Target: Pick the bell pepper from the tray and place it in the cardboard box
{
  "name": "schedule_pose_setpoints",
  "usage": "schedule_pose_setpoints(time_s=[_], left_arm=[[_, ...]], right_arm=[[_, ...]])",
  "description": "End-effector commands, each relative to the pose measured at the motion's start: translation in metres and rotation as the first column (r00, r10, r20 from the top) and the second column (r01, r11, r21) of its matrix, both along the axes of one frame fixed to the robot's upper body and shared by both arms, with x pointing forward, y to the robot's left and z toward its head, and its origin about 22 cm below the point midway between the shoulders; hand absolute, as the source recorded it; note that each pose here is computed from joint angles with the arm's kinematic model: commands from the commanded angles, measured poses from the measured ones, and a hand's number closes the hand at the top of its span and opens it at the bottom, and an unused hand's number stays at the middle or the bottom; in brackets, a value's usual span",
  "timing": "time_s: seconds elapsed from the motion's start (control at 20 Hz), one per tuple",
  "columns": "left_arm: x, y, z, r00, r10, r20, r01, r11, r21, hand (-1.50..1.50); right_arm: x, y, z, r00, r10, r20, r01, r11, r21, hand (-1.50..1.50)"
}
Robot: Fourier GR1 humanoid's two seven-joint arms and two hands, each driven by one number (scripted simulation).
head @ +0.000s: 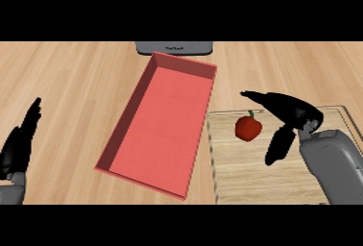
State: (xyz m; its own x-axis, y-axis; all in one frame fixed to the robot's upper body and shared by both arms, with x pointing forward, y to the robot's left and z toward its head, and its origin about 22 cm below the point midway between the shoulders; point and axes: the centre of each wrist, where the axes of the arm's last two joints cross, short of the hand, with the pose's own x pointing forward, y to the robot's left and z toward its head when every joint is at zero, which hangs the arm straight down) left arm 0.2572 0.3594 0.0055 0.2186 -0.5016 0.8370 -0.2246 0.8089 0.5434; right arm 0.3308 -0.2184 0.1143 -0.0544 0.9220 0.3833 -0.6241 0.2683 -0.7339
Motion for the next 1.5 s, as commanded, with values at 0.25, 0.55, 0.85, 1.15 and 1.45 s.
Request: schedule_pose_setpoints(time_s=[0.25,0.55,0.85,1.15,1.45], left_arm=[[-0.005,0.011,0.004,1.0,0.004,0.009,-0.004,1.0,0.006,0.0],[0.009,-0.005,0.008,1.0,0.0,-0.006,0.0,1.0,-0.012,0.0],[0.001,0.008,0.009,1.0,0.002,-0.006,-0.002,1.0,-0.008,0.0],[0.008,-0.011,0.012,0.999,-0.032,0.018,0.032,0.999,-0.002,0.0],[0.025,-0.007,0.011,1.0,0.005,0.003,-0.005,1.0,-0.005,0.0]], right_arm=[[0.005,0.014,-0.047,0.997,-0.078,-0.003,0.078,0.996,-0.035,1.5],[0.018,0.006,-0.052,0.976,-0.024,0.215,0.052,0.991,-0.124,1.5],[0.013,-0.006,-0.031,0.919,-0.021,0.393,0.093,0.982,-0.165,1.5],[0.025,-0.052,-0.04,0.825,0.308,0.473,-0.291,0.95,-0.112,1.5],[0.055,-0.08,-0.003,0.701,0.271,0.659,-0.293,0.953,-0.08,1.5]])
